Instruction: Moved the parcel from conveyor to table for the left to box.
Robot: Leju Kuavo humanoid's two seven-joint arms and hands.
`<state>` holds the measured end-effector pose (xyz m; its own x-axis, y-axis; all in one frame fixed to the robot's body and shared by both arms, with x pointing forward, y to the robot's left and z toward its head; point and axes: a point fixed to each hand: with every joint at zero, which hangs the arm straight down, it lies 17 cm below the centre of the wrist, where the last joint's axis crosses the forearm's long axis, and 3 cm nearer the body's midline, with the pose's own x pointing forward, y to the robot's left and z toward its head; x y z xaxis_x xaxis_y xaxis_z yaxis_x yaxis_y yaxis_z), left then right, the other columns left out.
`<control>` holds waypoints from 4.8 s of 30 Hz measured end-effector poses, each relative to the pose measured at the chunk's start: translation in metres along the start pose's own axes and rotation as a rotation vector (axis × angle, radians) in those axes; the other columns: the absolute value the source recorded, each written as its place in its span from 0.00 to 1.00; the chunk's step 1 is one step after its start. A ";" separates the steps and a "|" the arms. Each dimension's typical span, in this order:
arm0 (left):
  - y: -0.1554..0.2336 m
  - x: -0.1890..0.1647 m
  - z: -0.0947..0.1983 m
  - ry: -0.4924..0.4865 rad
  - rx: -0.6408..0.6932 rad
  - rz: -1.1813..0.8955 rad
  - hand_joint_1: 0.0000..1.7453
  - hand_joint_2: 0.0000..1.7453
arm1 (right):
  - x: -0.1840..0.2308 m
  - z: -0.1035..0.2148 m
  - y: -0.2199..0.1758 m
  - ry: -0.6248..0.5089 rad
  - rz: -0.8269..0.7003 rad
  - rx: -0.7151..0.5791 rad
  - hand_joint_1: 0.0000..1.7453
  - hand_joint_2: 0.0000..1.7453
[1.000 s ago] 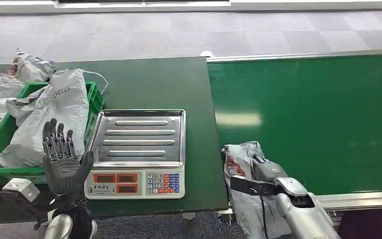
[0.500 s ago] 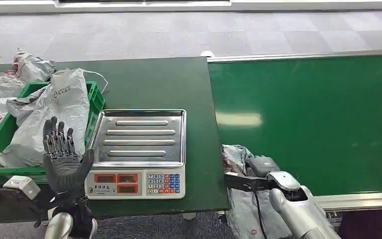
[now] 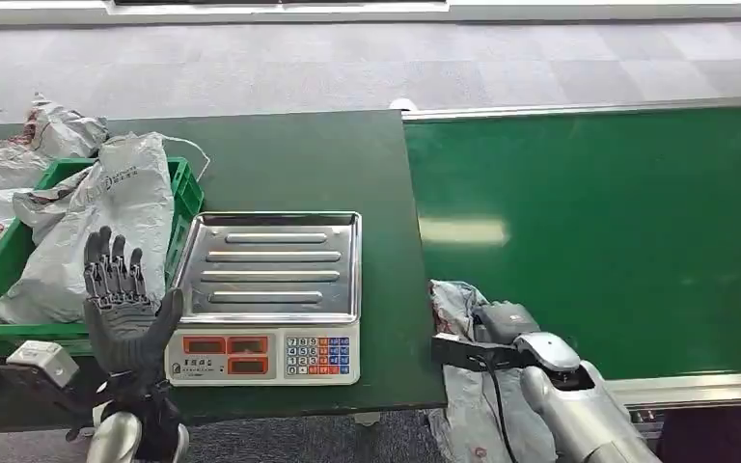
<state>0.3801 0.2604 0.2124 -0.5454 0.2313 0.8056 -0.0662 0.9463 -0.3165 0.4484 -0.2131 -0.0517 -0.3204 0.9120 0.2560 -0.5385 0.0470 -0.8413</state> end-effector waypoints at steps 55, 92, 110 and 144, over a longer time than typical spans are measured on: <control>-0.043 -0.051 -0.018 0.089 -0.032 0.092 0.00 1.00 | 0.419 0.085 -0.304 -1.097 -0.118 -0.573 1.00 1.00; 0.009 -0.008 -0.011 0.003 0.106 -0.194 0.00 1.00 | 0.326 0.016 -0.332 -0.181 0.415 -1.040 0.00 1.00; -0.098 -0.056 -0.032 0.041 -0.285 -0.335 0.00 1.00 | 0.220 0.394 -0.387 -0.746 -0.232 -2.149 0.00 1.00; -0.177 -0.229 0.054 0.287 -1.055 -1.047 1.00 1.00 | 0.198 0.385 -0.374 -0.617 -0.183 -2.116 0.00 1.00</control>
<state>0.4717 0.0277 0.0569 -0.4490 -0.7119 0.5400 0.3699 0.4020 0.8376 0.2858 -0.2069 0.4969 -0.7437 0.6630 0.0853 0.6662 0.7245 0.1771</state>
